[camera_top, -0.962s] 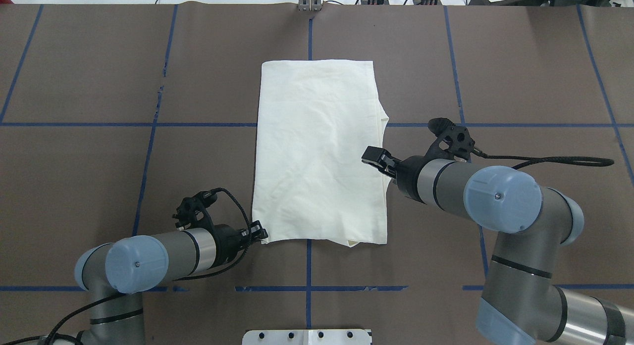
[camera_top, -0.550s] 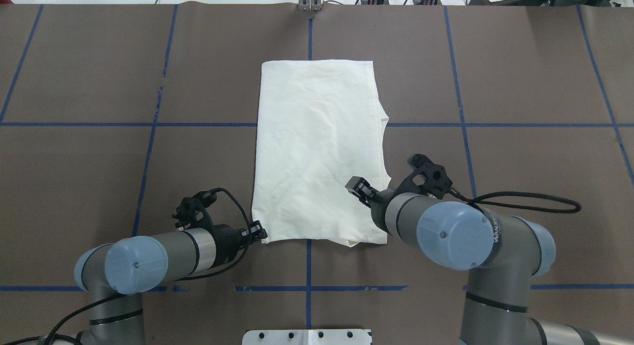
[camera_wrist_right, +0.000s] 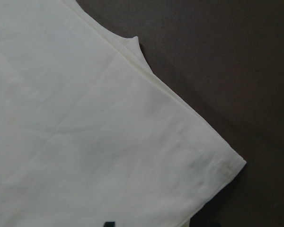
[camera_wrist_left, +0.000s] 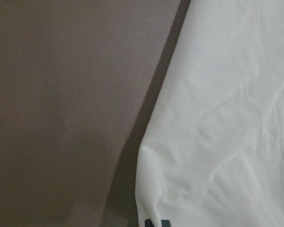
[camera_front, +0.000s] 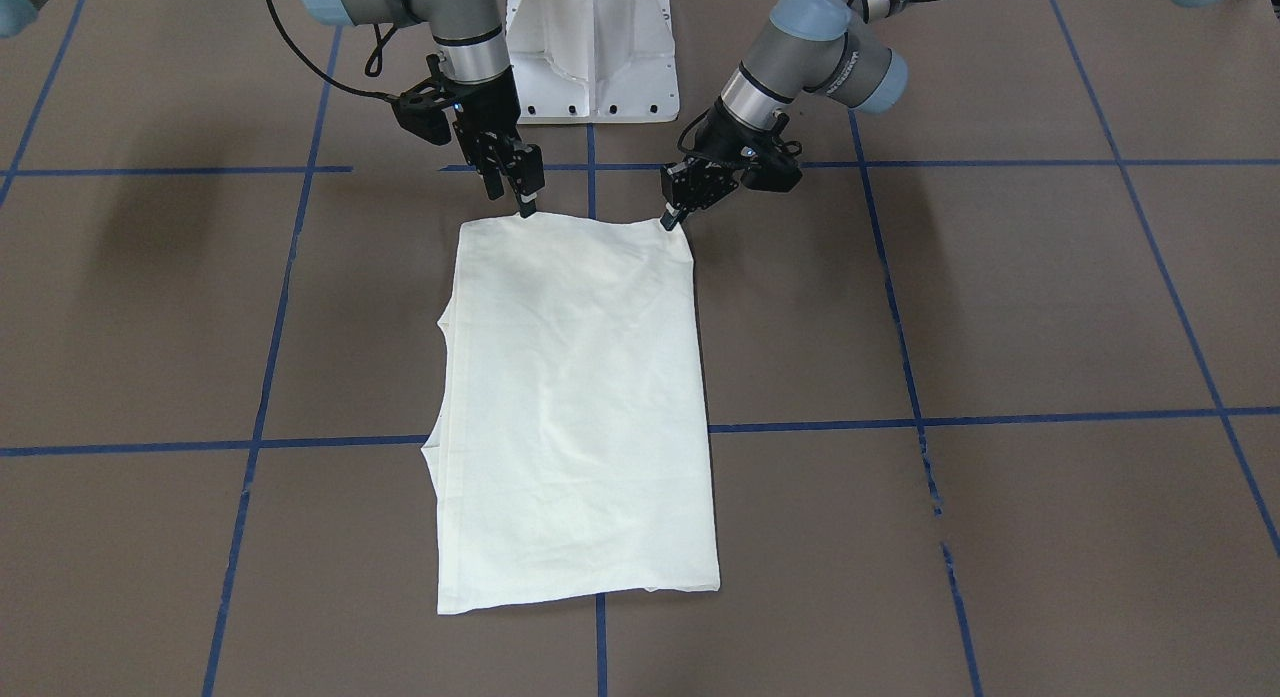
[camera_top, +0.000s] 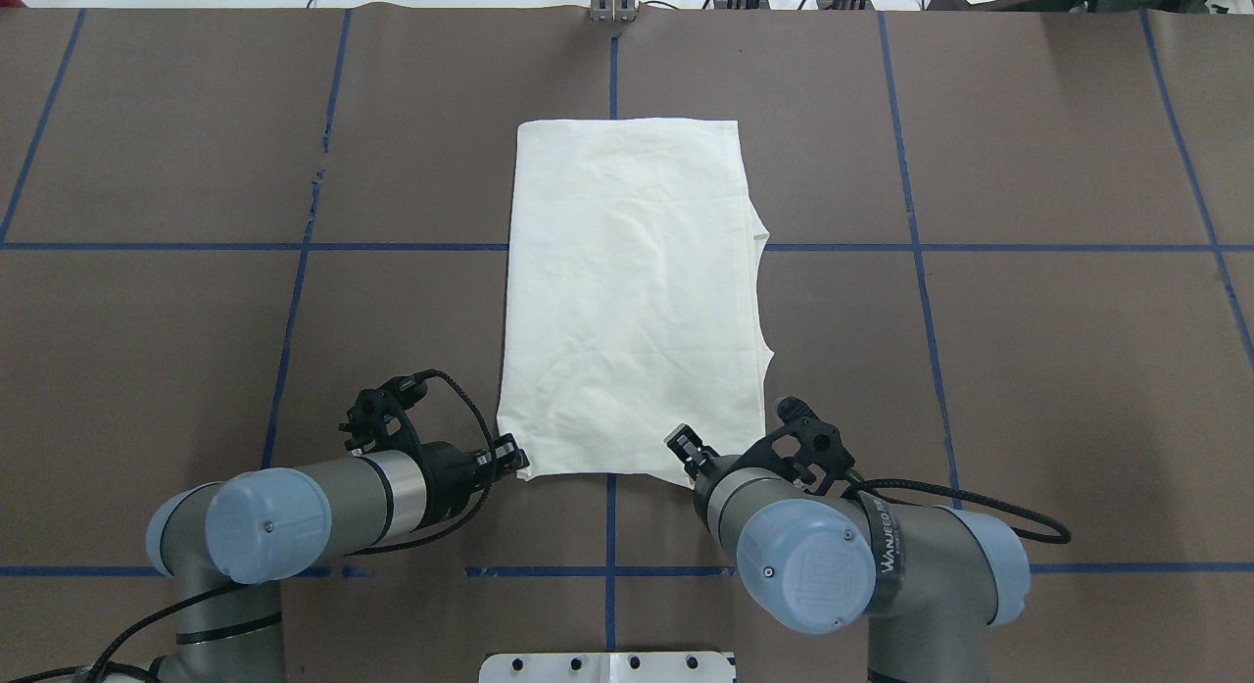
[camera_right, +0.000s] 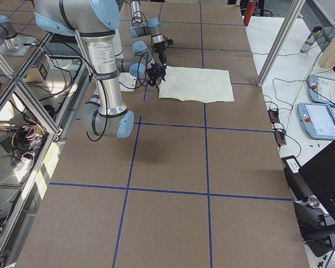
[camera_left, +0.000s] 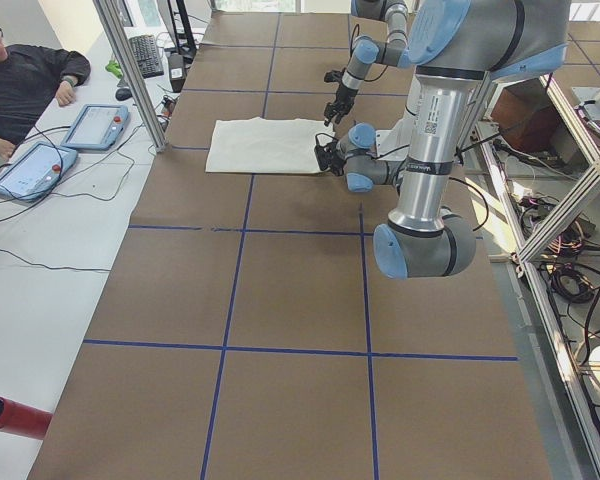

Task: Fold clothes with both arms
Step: 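Grasp the shirt's near corners with both grippers, then lift the near edge with both grippers and fold it onto the far edge, then press the folded shirt down with both grippers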

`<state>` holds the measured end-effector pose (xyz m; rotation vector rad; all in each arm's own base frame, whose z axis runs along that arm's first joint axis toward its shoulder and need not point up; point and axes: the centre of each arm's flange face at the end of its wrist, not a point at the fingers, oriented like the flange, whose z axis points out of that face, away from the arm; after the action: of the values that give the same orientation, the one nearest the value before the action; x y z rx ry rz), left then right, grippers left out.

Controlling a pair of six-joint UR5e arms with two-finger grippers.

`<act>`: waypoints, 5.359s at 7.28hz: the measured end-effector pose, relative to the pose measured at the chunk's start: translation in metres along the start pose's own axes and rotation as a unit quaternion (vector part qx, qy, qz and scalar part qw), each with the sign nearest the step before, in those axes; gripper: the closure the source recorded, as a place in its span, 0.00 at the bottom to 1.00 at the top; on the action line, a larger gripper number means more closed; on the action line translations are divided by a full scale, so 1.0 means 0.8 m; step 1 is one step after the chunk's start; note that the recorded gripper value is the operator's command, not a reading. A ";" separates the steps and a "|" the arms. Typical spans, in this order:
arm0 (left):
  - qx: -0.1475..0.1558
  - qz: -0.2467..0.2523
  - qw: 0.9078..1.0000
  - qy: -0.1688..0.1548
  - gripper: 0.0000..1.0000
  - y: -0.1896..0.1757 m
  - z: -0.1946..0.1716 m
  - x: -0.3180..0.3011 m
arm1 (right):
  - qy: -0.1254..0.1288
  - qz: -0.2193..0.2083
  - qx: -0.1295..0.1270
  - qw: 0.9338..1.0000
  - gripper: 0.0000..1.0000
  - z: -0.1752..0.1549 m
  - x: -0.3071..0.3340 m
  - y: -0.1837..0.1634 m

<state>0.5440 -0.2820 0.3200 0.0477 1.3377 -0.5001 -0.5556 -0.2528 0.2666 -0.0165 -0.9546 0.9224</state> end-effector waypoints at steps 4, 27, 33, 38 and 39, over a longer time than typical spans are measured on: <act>0.000 0.000 1.000 0.001 1.00 0.000 -0.001 0.000 | -0.001 0.007 0.019 1.000 0.27 0.027 -0.010 0.018; -0.034 0.012 0.998 -0.060 1.00 0.045 -0.242 0.141 | -0.014 0.013 -0.023 1.000 1.00 -0.205 -0.017 0.020; 0.050 0.097 0.987 -0.120 1.00 -0.070 -0.143 0.174 | -0.018 0.011 0.058 0.998 1.00 -0.099 -0.147 -0.062; 0.107 0.128 0.973 -0.158 1.00 -0.186 -0.036 0.201 | -0.005 -0.002 0.081 0.997 1.00 0.004 -0.202 -0.093; 0.109 0.138 0.972 -0.157 1.00 -0.198 -0.013 0.196 | 0.000 -0.006 0.083 0.997 1.00 0.016 -0.205 -0.102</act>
<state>0.4976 -0.4705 0.2101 0.3198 0.9428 -0.3969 -0.5496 -0.4211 0.1927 0.1305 -0.8743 0.9877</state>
